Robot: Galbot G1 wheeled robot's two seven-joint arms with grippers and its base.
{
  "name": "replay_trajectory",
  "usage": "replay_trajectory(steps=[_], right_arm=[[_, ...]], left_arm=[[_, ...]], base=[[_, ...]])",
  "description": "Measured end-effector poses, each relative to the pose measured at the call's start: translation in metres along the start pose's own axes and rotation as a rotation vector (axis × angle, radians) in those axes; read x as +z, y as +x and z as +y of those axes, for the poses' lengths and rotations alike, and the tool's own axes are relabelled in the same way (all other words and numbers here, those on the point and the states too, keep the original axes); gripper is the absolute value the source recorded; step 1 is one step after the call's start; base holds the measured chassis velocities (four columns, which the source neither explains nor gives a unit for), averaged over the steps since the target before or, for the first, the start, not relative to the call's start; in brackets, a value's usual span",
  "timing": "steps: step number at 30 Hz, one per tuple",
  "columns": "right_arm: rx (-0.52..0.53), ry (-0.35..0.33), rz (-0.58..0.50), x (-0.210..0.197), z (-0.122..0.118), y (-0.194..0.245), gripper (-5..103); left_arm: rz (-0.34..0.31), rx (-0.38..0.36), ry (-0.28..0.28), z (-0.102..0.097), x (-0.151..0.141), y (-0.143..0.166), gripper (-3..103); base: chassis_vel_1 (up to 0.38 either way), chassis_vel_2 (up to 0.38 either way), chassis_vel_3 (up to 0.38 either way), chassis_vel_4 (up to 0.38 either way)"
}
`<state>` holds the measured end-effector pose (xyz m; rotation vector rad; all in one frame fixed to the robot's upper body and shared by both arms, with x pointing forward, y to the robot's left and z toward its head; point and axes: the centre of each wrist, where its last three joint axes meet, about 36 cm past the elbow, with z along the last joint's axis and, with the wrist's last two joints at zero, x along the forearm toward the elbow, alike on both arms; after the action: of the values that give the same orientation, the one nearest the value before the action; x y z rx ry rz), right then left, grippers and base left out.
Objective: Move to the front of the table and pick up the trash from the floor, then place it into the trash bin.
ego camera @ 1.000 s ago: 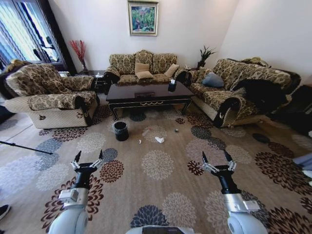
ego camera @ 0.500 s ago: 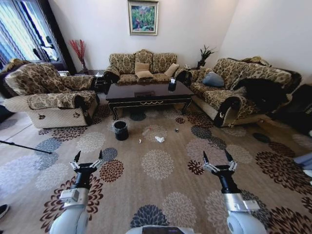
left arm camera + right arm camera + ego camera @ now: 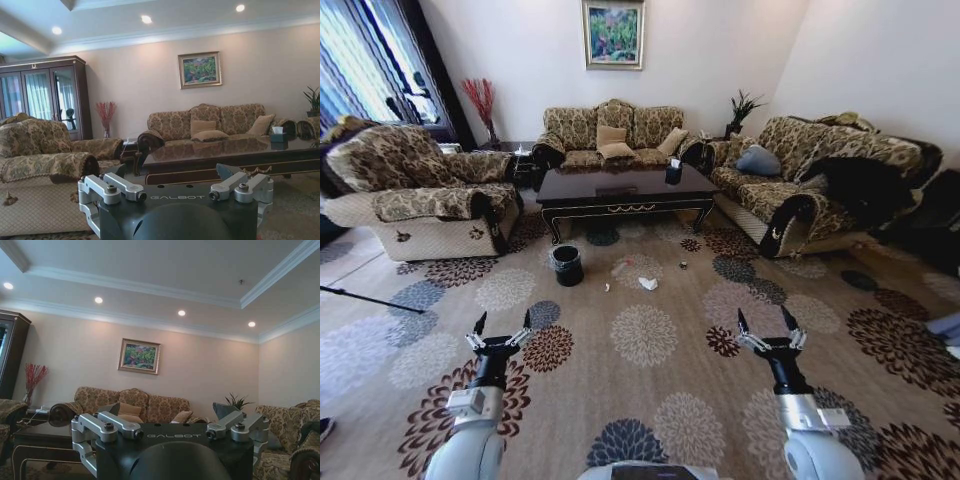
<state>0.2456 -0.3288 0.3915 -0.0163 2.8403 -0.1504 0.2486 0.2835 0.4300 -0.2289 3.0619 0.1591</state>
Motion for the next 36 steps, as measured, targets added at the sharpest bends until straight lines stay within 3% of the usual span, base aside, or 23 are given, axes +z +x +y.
replay_trajectory(steps=[22,36], right_arm=[[-0.001,-0.004,0.002,0.0081,0.0003,-0.0052,100],[-0.021,0.039,0.013,0.0045,-0.002,-0.003,100]], left_arm=[[0.001,-0.004,-0.005,-0.0001,0.0019,0.002,100],[-0.015,0.007,-0.009,-0.002,-0.0054,0.0067,100]], base=[[0.0,0.0,0.0,0.0],[0.0,0.0,0.0,0.0]])
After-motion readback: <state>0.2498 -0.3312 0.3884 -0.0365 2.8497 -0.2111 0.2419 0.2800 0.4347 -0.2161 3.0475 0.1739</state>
